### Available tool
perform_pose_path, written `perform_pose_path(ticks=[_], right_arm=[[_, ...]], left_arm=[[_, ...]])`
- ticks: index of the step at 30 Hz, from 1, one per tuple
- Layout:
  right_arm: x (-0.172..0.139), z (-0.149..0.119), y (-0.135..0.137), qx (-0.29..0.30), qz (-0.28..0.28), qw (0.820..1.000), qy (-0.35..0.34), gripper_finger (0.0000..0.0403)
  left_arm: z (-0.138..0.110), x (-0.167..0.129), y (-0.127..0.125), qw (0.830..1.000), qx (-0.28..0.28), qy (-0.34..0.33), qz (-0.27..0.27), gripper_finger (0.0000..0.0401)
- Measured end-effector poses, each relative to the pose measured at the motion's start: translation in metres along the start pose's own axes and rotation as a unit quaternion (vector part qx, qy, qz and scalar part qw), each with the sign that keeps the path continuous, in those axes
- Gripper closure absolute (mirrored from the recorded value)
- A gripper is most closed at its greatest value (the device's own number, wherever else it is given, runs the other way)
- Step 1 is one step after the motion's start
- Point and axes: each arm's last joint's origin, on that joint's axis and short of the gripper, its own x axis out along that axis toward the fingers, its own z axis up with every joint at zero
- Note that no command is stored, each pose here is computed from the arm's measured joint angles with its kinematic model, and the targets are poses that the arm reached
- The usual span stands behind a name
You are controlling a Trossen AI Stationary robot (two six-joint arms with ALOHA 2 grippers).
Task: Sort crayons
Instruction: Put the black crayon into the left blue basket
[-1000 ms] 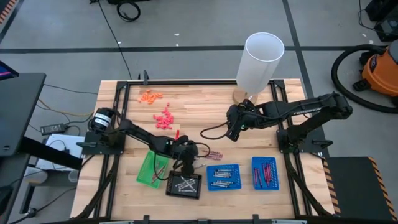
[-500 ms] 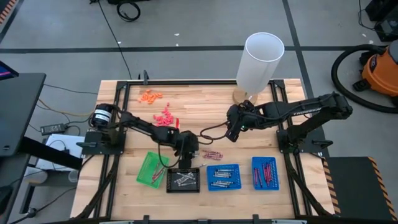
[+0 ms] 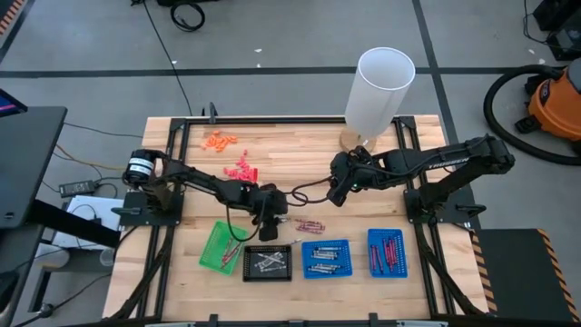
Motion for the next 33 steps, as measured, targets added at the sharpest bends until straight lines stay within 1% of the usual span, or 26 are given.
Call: perform_pose_path(ticks=[2,4,11,13,16,21,23,27,30,33], right_arm=[[0.0,0.0,0.0,0.001,0.002,1.0,-0.002,0.0179],[0.0,0.001,0.0,0.002,0.002,1.0,-0.003,0.0179],[0.0,0.001,0.0,0.002,0.002,1.0,-0.004,0.0179],[0.0,0.001,0.0,0.002,0.002,1.0,-0.004,0.0179],[0.0,0.001,0.001,0.002,0.002,1.0,-0.004,0.0179],[0.0,0.001,0.001,0.002,0.003,1.0,-0.005,0.0179],[0.0,0.001,0.001,0.002,0.003,1.0,-0.005,0.0179],[0.0,0.001,0.001,0.001,0.003,1.0,-0.005,0.0179],[0.0,0.001,0.001,0.001,0.003,1.0,-0.005,0.0179],[0.0,0.001,0.001,0.002,0.004,1.0,-0.006,0.0179]], left_arm=[[0.001,0.0,0.002,0.999,0.008,-0.005,0.032,0.0259],[0.0,-0.001,0.005,0.999,0.013,-0.001,0.042,0.0259],[-0.002,-0.002,0.021,0.999,0.008,0.024,0.046,0.0259],[-0.002,-0.002,0.024,0.999,0.008,0.024,0.035,0.0259],[-0.001,-0.002,0.028,1.0,0.008,0.024,0.016,0.0259],[-0.002,0.0,0.03,0.999,0.008,0.028,0.012,0.0259],[-0.003,0.001,0.029,1.0,0.015,0.02,0.011,0.0259],[-0.017,0.006,0.03,0.999,0.018,0.031,0.023,0.026],[-0.024,0.007,0.029,0.999,0.019,0.034,0.032,0.0275],[-0.03,0.008,0.025,0.998,0.026,0.039,0.035,0.0315]])
